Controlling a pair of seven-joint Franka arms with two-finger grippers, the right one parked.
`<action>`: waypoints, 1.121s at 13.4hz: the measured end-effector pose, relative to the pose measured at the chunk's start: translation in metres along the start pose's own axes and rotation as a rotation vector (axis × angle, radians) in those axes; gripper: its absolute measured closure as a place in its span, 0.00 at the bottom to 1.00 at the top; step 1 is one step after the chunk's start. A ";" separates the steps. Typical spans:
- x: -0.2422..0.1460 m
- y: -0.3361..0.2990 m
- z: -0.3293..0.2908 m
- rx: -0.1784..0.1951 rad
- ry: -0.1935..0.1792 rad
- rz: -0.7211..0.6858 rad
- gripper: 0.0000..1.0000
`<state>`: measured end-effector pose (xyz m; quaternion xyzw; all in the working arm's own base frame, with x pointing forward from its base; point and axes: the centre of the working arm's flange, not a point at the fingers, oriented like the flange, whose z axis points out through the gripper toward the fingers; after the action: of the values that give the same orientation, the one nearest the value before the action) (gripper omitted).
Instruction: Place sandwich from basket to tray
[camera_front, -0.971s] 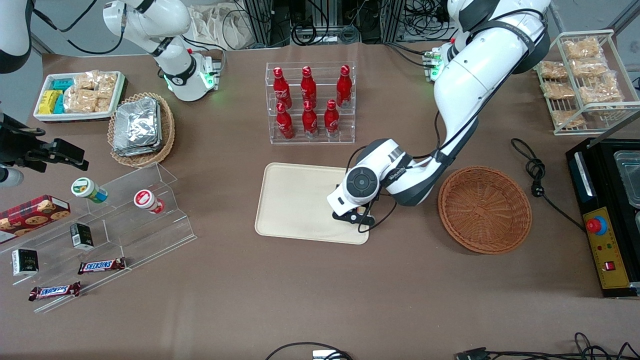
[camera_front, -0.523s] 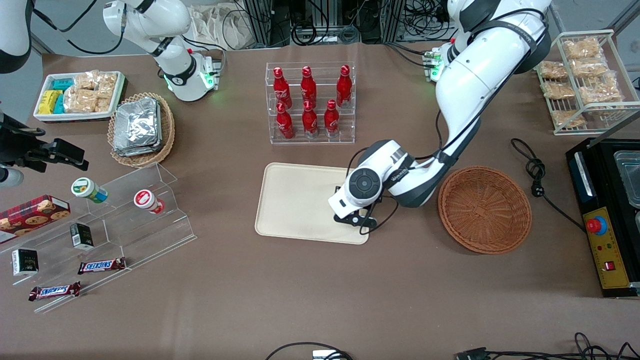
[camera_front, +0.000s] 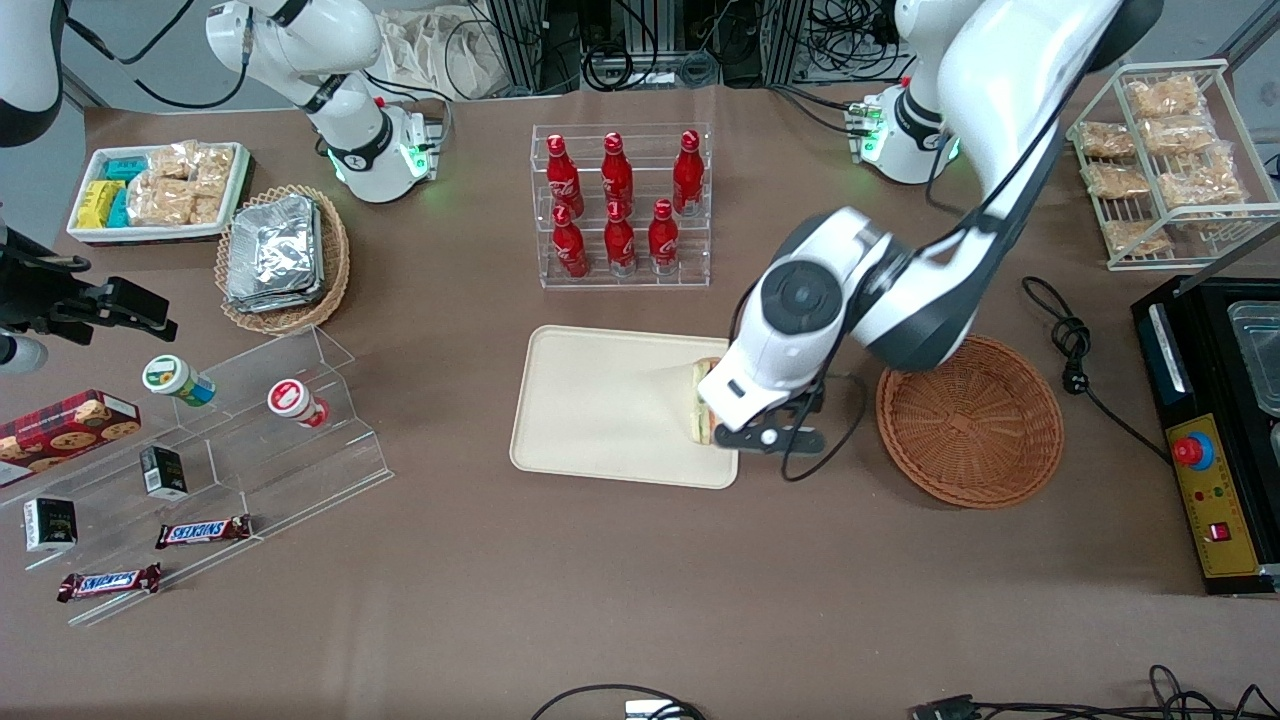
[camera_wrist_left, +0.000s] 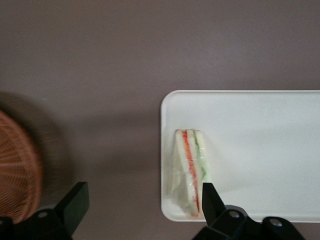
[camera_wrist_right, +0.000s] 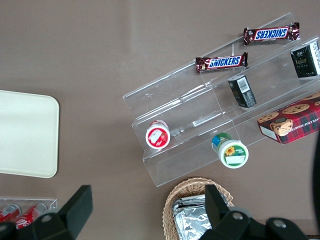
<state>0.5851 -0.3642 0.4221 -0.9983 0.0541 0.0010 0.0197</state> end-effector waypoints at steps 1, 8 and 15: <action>-0.006 -0.011 -0.028 0.026 0.016 0.008 0.00; -0.026 -0.171 -0.138 0.121 -0.051 0.121 0.00; -0.030 -0.240 -0.137 0.058 -0.126 0.047 0.00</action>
<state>0.5813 -0.1279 0.5685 -0.9938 0.0763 0.0627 0.0519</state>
